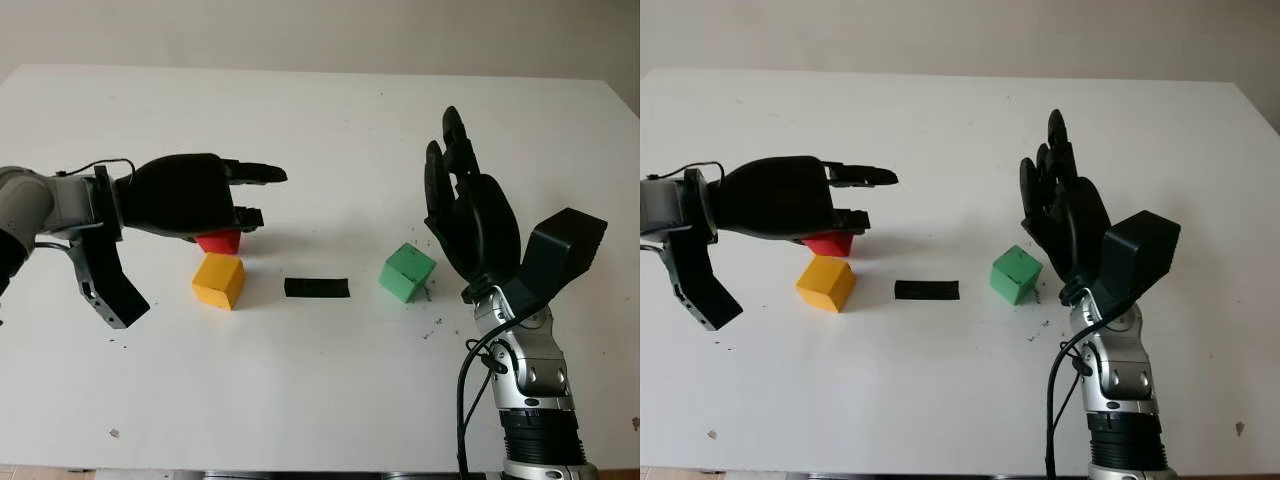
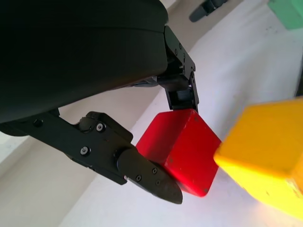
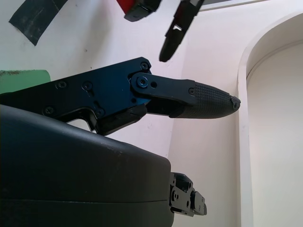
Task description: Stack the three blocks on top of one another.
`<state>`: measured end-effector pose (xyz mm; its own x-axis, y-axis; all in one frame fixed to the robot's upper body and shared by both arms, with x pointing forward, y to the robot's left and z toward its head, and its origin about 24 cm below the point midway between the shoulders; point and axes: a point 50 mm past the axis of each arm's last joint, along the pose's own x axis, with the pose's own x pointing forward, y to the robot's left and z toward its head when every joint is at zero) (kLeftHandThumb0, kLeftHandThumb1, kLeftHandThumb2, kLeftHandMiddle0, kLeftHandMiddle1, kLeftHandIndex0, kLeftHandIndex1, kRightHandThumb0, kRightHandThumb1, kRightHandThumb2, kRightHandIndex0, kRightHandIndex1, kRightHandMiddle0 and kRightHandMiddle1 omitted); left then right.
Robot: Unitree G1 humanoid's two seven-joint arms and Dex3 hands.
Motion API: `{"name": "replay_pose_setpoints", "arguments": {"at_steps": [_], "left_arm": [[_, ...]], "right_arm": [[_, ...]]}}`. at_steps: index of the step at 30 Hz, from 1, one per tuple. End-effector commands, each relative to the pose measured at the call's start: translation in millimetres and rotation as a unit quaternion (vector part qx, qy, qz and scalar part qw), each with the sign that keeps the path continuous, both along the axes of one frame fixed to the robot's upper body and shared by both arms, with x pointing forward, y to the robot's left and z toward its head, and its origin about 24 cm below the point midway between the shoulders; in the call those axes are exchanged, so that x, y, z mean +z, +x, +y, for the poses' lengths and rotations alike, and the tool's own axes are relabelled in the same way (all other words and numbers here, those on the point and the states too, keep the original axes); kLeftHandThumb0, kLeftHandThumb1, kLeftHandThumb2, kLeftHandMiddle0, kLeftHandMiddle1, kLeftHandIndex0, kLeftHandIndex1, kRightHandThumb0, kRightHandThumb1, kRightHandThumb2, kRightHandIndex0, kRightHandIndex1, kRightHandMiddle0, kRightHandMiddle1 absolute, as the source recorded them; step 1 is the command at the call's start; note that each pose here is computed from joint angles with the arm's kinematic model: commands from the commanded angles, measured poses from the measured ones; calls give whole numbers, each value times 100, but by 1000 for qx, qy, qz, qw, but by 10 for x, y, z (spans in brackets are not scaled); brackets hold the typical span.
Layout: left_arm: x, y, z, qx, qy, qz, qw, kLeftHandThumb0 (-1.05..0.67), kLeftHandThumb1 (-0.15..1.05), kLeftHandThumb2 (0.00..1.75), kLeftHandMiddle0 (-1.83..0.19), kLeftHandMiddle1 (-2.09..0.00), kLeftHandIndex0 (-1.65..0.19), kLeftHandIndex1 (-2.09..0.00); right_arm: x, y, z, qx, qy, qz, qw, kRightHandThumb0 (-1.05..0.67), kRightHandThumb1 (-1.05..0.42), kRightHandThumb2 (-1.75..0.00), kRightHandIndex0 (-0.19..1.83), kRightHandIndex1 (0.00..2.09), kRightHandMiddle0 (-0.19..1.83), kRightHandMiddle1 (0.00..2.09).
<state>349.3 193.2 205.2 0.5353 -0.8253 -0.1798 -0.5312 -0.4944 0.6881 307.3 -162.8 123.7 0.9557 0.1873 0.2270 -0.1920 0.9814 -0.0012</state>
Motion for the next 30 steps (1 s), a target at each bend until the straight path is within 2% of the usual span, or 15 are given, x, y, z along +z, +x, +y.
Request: {"name": "replay_pose_setpoints", "arguments": {"at_steps": [1, 5, 8, 11, 13, 17, 25, 28, 30], "left_arm": [[243, 8, -15, 15, -21, -24, 999, -34, 82, 5, -29, -5, -63, -110], [423, 37, -93, 37, -60, -28, 997, -29, 82, 5, -32, -6, -65, -102], [531, 49, -146, 48, -72, -34, 996, -30, 83, 5, -35, -6, -71, -83], [668, 63, -243, 65, -113, -6, 991, -33, 86, 6, -35, -5, -74, -74], [716, 54, -310, 72, -126, 14, 989, -35, 87, 6, -34, -5, -75, -78], [744, 15, -478, 69, -145, 65, 985, -32, 88, 5, -32, -6, -63, -107], [649, -41, -717, 38, -154, 142, 977, -34, 87, 5, -34, -5, -63, -104], [595, -33, -745, 35, -166, 178, 969, -33, 88, 6, -30, -4, -58, -112], [551, -27, -767, 29, -185, 221, 957, -34, 89, 6, -27, -4, -54, -121]], "right_arm": [[16, -4, 3, 1, 0, -8, 1000, -73, -105, -57, -19, 0, -19, 0], [7, -7, 10, 0, 2, -7, 1000, -72, -105, -57, -19, 0, -19, 0], [2, -9, 15, -2, 5, -6, 1000, -73, -105, -56, -19, 0, -19, 0], [-1, -12, 21, -1, 5, -4, 1000, -73, -105, -56, -19, 0, -19, 0], [-4, -12, 25, -2, 8, -3, 1000, -73, -105, -56, -19, 0, -19, 0], [-6, -12, 29, -3, 8, -5, 1000, -73, -105, -55, -19, 0, -19, 0], [-3, -18, 20, -4, 10, -5, 1000, -73, -105, -56, -19, 0, -19, 0], [-2, -18, 18, -5, 11, -4, 1000, -74, -105, -55, -19, 0, -19, 0], [-5, -21, 17, -5, 12, -4, 1000, -73, -105, -55, -19, 0, -19, 0]]}}
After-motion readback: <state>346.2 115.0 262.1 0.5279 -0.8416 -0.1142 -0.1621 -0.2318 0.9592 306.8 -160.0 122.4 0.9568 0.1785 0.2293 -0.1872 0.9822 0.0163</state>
